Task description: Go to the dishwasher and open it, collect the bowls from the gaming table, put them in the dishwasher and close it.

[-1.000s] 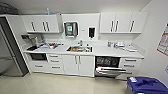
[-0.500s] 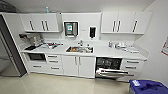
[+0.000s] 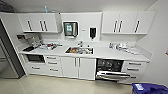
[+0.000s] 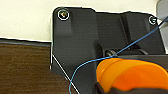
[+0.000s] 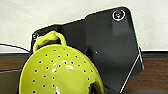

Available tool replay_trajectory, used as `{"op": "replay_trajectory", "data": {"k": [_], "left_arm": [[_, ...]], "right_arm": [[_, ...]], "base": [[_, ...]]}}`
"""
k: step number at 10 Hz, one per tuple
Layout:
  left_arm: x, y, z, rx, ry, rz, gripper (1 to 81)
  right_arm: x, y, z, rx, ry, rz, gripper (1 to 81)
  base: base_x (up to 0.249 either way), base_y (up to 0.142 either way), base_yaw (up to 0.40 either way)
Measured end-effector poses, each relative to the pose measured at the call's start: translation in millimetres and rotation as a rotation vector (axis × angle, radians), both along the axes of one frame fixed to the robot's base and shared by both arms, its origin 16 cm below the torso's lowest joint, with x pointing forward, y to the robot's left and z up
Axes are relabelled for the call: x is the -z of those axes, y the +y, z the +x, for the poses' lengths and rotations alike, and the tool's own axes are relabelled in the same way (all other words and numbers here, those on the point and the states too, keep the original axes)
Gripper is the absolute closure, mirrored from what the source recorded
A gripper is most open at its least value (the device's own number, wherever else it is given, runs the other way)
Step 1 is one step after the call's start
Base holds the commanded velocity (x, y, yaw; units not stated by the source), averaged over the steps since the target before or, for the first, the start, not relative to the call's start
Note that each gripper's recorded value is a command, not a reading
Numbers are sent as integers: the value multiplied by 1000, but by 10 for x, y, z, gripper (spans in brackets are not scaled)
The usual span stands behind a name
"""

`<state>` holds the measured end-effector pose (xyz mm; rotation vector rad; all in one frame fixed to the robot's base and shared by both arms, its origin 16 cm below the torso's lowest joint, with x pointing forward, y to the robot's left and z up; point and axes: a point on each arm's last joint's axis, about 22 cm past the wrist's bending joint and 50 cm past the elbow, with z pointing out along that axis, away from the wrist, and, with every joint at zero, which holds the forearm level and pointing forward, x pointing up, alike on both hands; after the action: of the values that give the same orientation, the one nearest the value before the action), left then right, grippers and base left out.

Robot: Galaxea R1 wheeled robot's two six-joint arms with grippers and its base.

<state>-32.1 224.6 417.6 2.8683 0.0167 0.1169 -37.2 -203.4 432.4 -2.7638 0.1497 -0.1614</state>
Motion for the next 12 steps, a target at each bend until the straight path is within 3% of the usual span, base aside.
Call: {"op": "replay_trajectory", "data": {"k": [12], "left_arm": [[0, 0, 16, 0, -3, 0, 811]], "right_arm": [[2, 14, 16, 0, -2, 1, 811]], "base": [[169, 0, 0]]}}
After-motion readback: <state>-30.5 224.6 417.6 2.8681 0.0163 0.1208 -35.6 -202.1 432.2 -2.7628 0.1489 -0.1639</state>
